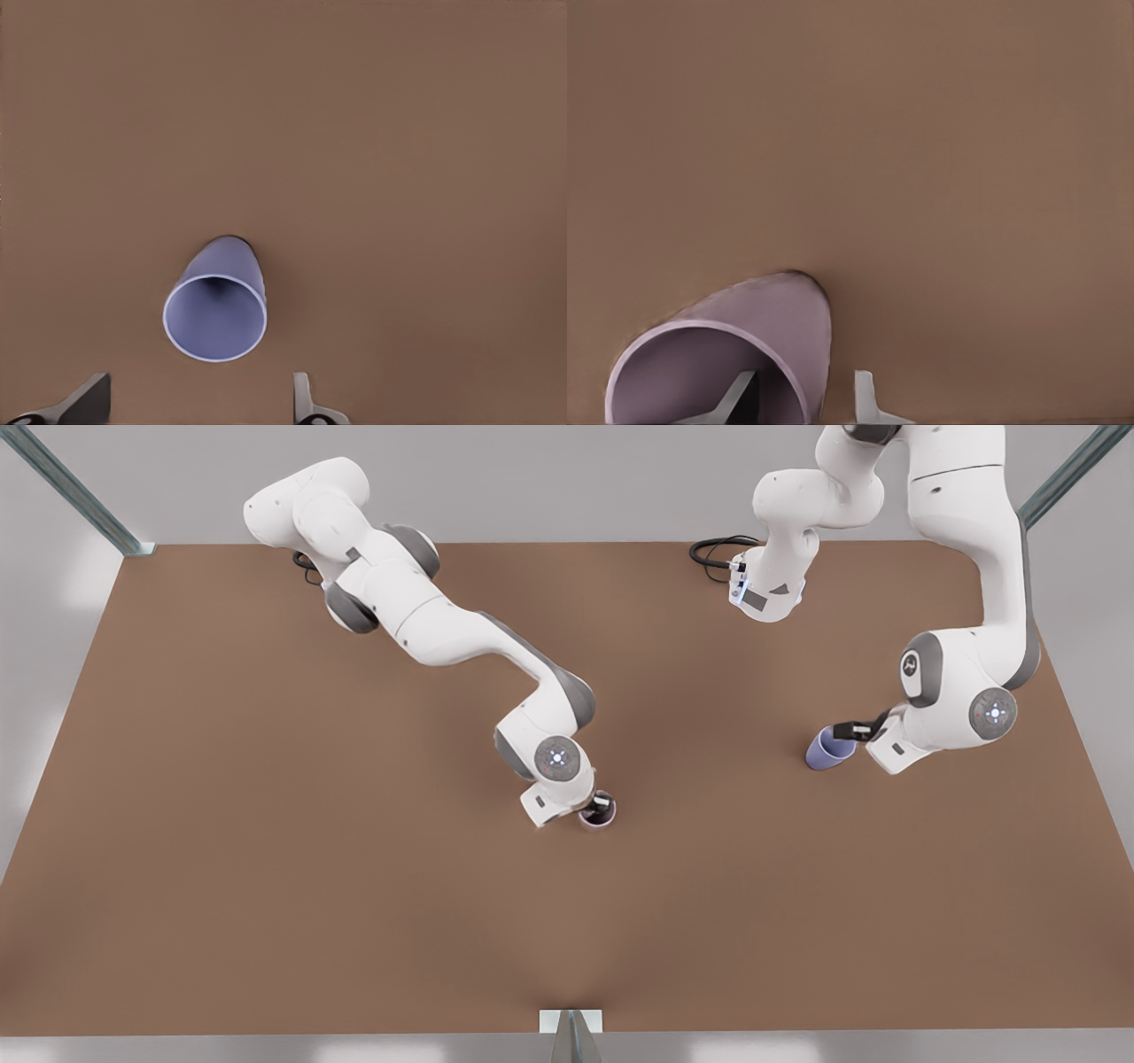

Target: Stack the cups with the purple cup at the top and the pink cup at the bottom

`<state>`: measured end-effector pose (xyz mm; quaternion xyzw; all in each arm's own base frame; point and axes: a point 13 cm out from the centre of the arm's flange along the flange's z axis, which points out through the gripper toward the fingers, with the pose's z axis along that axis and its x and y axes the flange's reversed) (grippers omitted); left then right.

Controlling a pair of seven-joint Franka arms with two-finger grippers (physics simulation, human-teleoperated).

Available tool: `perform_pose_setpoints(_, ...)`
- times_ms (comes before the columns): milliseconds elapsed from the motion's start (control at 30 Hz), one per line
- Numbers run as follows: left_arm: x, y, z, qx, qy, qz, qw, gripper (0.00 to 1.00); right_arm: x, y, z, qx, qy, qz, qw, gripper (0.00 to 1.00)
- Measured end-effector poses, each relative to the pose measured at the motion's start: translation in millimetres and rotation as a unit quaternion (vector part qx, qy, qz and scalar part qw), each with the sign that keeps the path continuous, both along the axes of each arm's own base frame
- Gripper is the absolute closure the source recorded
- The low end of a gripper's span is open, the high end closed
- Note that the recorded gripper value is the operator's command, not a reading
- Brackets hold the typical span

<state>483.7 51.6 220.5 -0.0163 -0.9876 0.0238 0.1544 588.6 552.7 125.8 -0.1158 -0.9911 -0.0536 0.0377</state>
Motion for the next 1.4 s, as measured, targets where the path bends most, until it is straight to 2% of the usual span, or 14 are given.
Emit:
perform_pose_setpoints(367,-8.5,23.0,-58.3,0.008,-0.025,0.022,0.999,0.00,4.5,1.1,5.4,-0.004,-0.006,-0.059,0.998,0.00)
perform_pose_setpoints(467,-15.1,26.1,-66.2,0.008,-0.025,0.025,0.999,0.00,36.0,-28.5,74.3,0.010,-0.024,-0.091,0.995,0.00)
perform_pose_setpoints(533,-20.5,38.4,-69.5,0.014,-0.024,0.031,0.999,0.00,76.2,-119.8,160.2,0.005,-0.036,-0.139,0.990,0.00)
perform_pose_setpoints(567,-22.6,43.8,-71.3,0.017,-0.024,0.033,0.999,0.00,82.9,-185.7,200.4,-0.009,-0.038,-0.164,0.986,0.00)
perform_pose_setpoints(667,-33.4,48.4,-82.7,0.020,-0.018,0.032,0.999,0.00,44.0,-376.6,291.6,-0.049,-0.035,-0.228,0.972,0.00)
perform_pose_setpoints(733,-37.0,48.0,-89.5,0.021,-0.015,0.030,0.999,0.00,14.6,-462.4,308.1,-0.065,-0.020,-0.247,0.967,0.00)
perform_pose_setpoints(900,-49.4,47.5,-116.4,0.024,-0.006,0.027,0.999,0.00,-0.2,-496.4,308.5,-0.077,-0.002,-0.167,0.983,0.00)
perform_pose_setpoints(933,-48.8,47.9,-118.9,0.025,-0.008,0.027,0.999,0.24,-0.3,-497.0,309.3,-0.078,-0.003,-0.139,0.987,0.00)
perform_pose_setpoints(967,-47.5,48.1,-120.3,0.025,-0.011,0.027,0.999,0.56,2.8,-497.9,308.7,-0.082,-0.006,-0.107,0.991,0.00)
perform_pose_setpoints(1033,-43.2,47.8,-117.8,0.026,-0.019,0.028,0.999,0.73,35.6,-506.6,309.1,-0.089,-0.019,-0.047,0.995,0.00)
perform_pose_setpoints(1100,-39.8,46.1,-113.5,0.027,-0.025,0.032,0.999,0.77,49.9,-516.3,309.5,-0.097,-0.024,0.017,0.995,0.00)
perform_pose_setpoints(1200,-37.8,41.9,-107.9,0.025,-0.029,0.043,0.998,0.79,53.4,-515.3,305.6,-0.103,-0.023,0.130,0.986,0.00)
perform_pose_setpoints(1333,-41.4,37.8,-114.1,0.019,-0.020,0.051,0.998,0.79,58.7,-503.0,303.0,-0.105,-0.030,0.286,0.952,0.00)
perform_pose_setpoints(1400,-41.3,36.7,-116.0,0.018,-0.019,0.053,0.998,0.79,59.5,-500.9,306.5,-0.106,-0.033,0.336,0.935,0.00)
